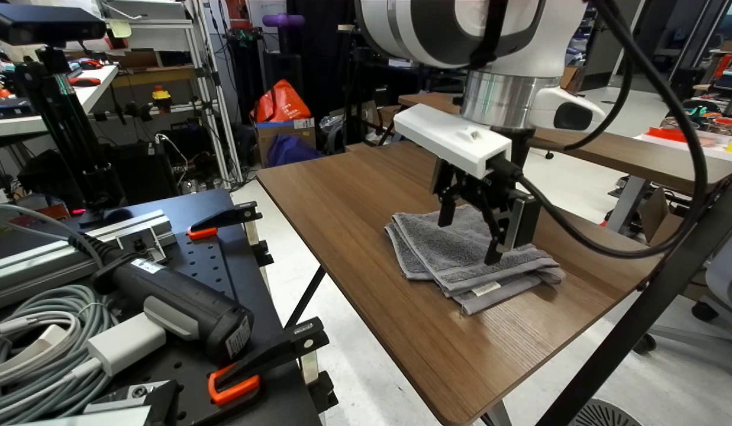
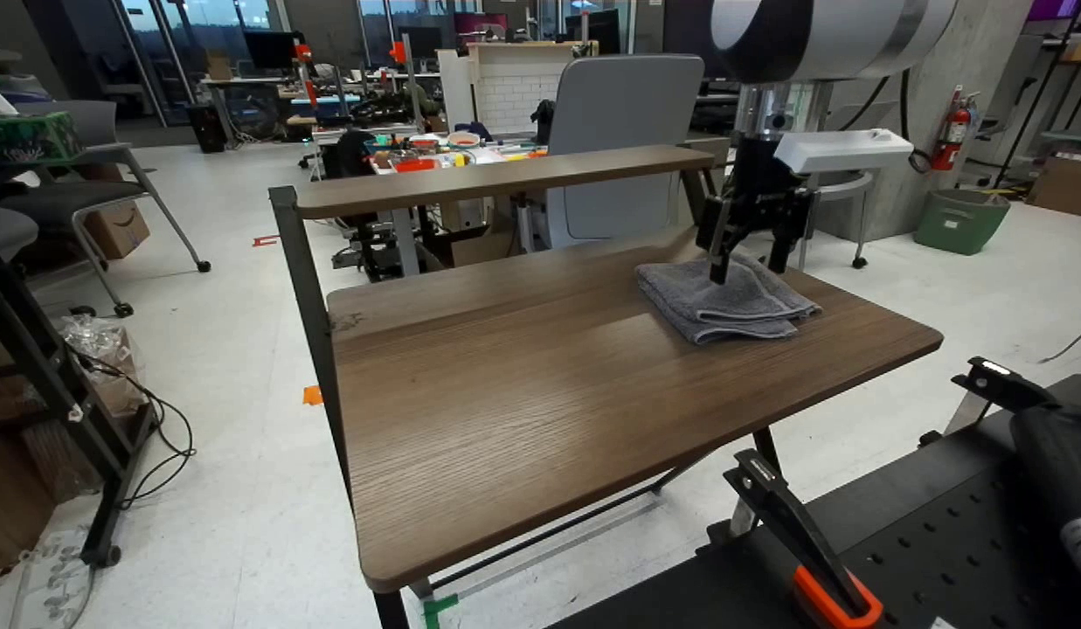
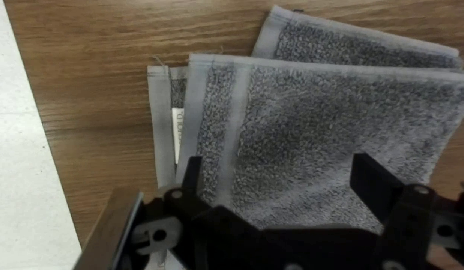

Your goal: Move the cloth

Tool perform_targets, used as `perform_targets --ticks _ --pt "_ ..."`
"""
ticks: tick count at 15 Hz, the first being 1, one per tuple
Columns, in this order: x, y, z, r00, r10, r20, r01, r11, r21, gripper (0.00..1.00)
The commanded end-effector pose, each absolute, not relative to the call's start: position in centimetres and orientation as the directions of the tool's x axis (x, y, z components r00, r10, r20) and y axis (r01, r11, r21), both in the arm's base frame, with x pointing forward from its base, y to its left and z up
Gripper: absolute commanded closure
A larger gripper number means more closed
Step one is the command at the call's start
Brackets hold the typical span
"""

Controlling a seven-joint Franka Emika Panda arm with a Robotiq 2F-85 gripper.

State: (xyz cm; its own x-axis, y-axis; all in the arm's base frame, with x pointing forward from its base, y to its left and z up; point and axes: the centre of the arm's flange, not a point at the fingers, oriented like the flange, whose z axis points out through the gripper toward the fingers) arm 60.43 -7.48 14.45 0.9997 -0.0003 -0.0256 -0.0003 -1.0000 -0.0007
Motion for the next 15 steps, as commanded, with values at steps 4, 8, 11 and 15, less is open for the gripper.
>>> perform_targets --ticks 4,8,11,15 --pt "60.7 -5.2 11.1 0.999 0.018 -0.035 0.019 -0.999 0.042 0.00" --pt "58.8 -0.8 10.7 0.991 0.124 -0.049 0.127 -0.990 0.059 0.00" --pt "57.4 3.9 10.0 0.977 0.205 -0.062 0.210 -0.975 0.079 0.00" --pt "56.0 11.2 9.3 0.961 0.270 -0.062 0.275 -0.957 0.087 0.00"
